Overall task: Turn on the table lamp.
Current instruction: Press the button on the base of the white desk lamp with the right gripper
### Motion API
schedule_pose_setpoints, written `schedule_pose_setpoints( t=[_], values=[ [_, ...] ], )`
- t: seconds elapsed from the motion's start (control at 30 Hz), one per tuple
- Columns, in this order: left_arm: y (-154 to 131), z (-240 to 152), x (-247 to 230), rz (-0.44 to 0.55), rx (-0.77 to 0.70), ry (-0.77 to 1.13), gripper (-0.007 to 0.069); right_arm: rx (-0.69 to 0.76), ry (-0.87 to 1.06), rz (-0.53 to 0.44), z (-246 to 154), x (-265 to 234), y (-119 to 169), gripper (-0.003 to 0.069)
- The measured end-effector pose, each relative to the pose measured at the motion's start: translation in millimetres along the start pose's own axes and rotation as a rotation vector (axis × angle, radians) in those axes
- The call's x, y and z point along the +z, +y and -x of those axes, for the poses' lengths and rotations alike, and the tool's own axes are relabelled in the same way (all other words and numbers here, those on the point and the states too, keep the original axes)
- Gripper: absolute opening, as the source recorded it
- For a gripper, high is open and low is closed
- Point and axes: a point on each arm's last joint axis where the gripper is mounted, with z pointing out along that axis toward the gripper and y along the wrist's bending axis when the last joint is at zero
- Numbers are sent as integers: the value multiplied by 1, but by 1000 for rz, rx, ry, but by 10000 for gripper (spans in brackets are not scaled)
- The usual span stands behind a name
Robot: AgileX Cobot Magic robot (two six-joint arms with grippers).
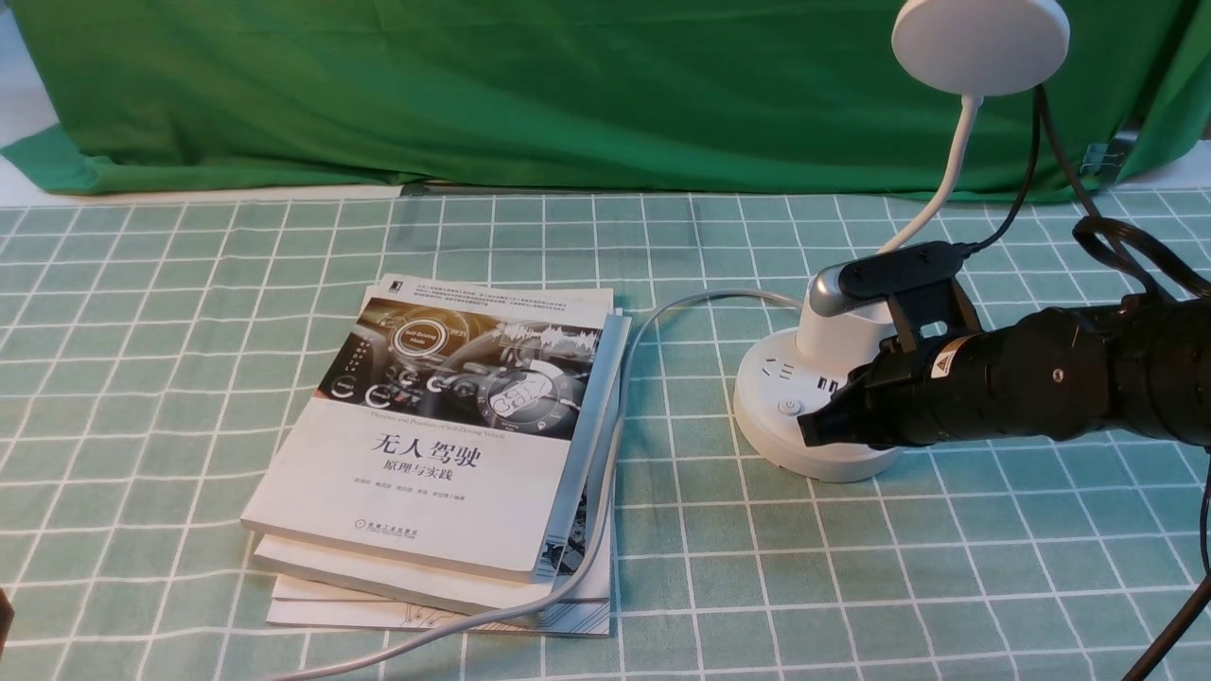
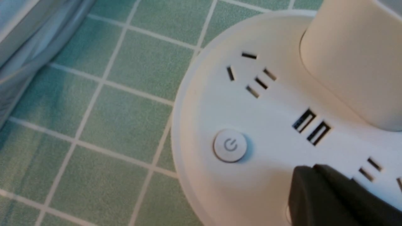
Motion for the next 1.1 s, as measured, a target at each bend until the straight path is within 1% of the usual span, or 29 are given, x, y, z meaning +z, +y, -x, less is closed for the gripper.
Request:
schedule_pose_setpoints(
  t=[0.93, 1.1],
  values=[
    [0, 0, 0, 0, 0, 0, 21, -3, 43, 8, -3, 3, 1, 37],
    [0, 0, 0, 0, 0, 0, 21, -3, 40, 14, 0, -7, 1, 37]
  ],
)
